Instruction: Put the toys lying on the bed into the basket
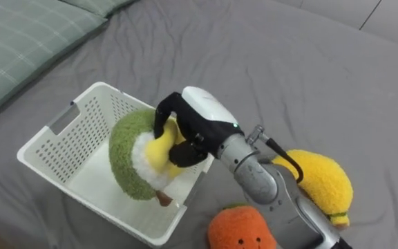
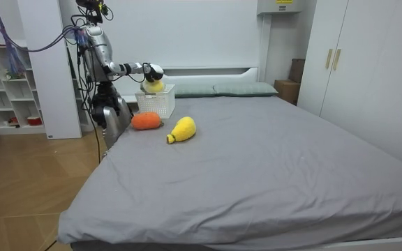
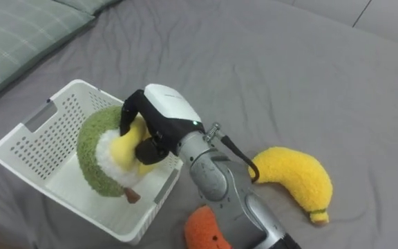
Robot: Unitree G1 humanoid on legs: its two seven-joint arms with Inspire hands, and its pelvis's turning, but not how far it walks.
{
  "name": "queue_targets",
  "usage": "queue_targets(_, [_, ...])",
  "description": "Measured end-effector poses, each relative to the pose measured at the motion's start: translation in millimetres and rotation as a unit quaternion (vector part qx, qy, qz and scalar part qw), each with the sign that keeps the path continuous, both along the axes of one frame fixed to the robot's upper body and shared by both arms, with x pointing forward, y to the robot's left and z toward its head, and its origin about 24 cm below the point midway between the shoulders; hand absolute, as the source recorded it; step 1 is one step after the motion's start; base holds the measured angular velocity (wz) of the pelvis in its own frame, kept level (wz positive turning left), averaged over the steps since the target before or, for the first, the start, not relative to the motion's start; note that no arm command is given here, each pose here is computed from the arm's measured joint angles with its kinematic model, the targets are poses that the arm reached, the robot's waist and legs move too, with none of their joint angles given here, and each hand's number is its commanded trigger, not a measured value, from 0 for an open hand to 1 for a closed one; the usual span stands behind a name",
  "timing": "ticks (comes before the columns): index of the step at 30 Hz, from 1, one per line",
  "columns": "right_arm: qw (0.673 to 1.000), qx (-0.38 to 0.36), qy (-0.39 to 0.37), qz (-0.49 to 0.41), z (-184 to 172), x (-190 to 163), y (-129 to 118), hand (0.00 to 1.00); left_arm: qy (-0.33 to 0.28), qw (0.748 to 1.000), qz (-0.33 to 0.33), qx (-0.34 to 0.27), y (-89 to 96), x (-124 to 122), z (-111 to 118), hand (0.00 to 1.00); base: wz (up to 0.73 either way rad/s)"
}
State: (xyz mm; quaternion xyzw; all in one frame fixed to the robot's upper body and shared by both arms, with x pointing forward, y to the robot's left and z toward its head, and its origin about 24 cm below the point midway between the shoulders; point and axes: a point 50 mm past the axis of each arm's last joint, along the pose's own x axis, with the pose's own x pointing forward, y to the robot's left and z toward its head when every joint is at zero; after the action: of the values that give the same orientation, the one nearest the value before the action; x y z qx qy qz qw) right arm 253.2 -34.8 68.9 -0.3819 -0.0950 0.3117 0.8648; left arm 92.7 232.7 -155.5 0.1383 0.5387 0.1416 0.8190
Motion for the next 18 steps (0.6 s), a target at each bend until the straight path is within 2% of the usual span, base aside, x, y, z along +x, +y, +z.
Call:
queue_targets(2, [1.000, -0.001, 0.004, 0.008, -0.7, -1.6, 2.8, 1.00, -0.001, 1.000, -0.001, -0.001, -0.1, 1.0, 0.2, 0.00, 0.00])
queue_targets(3, [1.000, -0.001, 0.005, 0.009, -0.9, -1.7, 2.9, 0.88, -0.001, 1.000, -0.001, -0.002, -0.1, 1.1, 0.2, 0.00, 0.04])
queue_targets(4, [1.000, -0.003, 0.007, 0.011, -1.1, -1.9, 3.0, 0.51, -0.001, 1.000, -0.002, -0.003, -0.1, 1.1, 0.1, 0.00, 0.03])
queue_targets(5, [1.000, -0.004, 0.009, 0.013, -1.3, -2.0, 3.2, 0.00, 0.000, 1.000, -0.002, -0.004, -0.4, 1.0, 0.0, 0.00, 0.00])
queue_targets(18, [1.000, -0.011, 0.014, 0.019, -3.8, -3.1, 3.6, 0.00, 0.002, 1.000, -0.006, -0.001, 0.7, 3.1, 0.6, 0.00, 0.00])
